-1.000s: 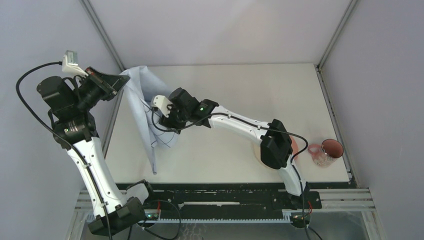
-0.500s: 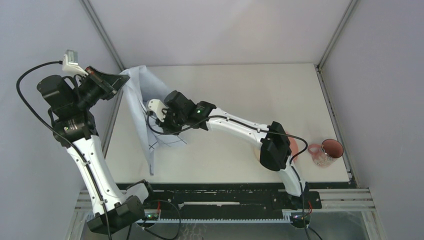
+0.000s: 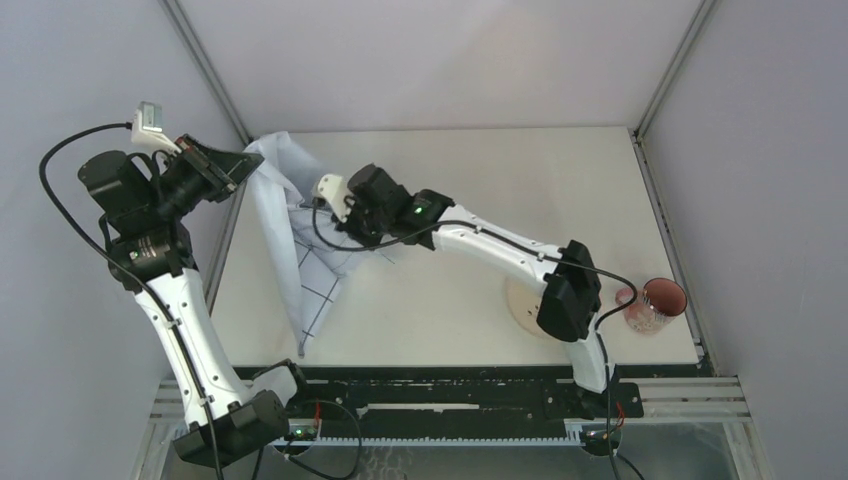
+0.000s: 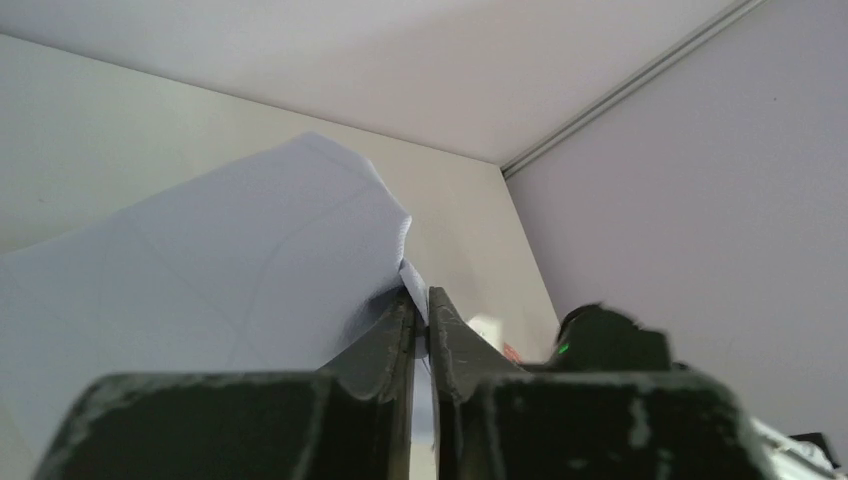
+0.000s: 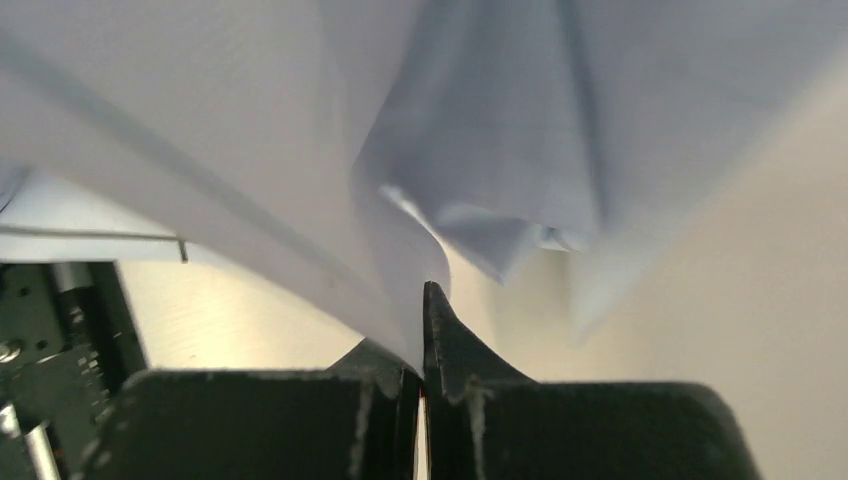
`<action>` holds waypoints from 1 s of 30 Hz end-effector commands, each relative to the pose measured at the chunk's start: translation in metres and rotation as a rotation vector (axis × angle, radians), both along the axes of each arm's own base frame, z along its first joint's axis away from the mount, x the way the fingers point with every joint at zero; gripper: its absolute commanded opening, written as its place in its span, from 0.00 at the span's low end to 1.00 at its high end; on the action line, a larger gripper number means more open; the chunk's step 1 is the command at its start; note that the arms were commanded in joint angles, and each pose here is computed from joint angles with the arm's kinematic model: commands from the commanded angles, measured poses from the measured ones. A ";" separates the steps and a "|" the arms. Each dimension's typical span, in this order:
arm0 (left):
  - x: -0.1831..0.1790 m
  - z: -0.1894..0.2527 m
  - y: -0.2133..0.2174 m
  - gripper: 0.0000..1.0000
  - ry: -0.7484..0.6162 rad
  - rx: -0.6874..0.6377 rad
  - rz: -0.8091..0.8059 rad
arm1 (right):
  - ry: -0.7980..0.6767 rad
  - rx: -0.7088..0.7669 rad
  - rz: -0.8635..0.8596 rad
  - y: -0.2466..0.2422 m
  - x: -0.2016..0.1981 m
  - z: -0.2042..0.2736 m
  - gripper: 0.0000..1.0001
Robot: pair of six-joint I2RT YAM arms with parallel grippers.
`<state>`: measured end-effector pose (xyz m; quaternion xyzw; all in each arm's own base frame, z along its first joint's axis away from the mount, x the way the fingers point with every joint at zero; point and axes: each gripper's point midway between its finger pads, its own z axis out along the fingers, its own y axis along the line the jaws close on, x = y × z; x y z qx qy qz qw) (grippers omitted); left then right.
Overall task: Set the dinner table for one person
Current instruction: Flatten out the napkin at the center of the board.
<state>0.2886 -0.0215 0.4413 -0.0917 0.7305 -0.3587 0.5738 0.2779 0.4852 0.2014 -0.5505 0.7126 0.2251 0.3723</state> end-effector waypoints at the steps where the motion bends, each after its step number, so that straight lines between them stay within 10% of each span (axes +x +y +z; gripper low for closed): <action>1: -0.005 -0.016 -0.005 0.16 -0.002 0.037 -0.049 | -0.206 0.170 -0.221 -0.050 0.056 0.113 0.00; 30: -0.045 -0.120 -0.109 0.64 0.225 0.182 -0.522 | -0.969 0.195 -1.097 -0.276 0.172 0.341 0.00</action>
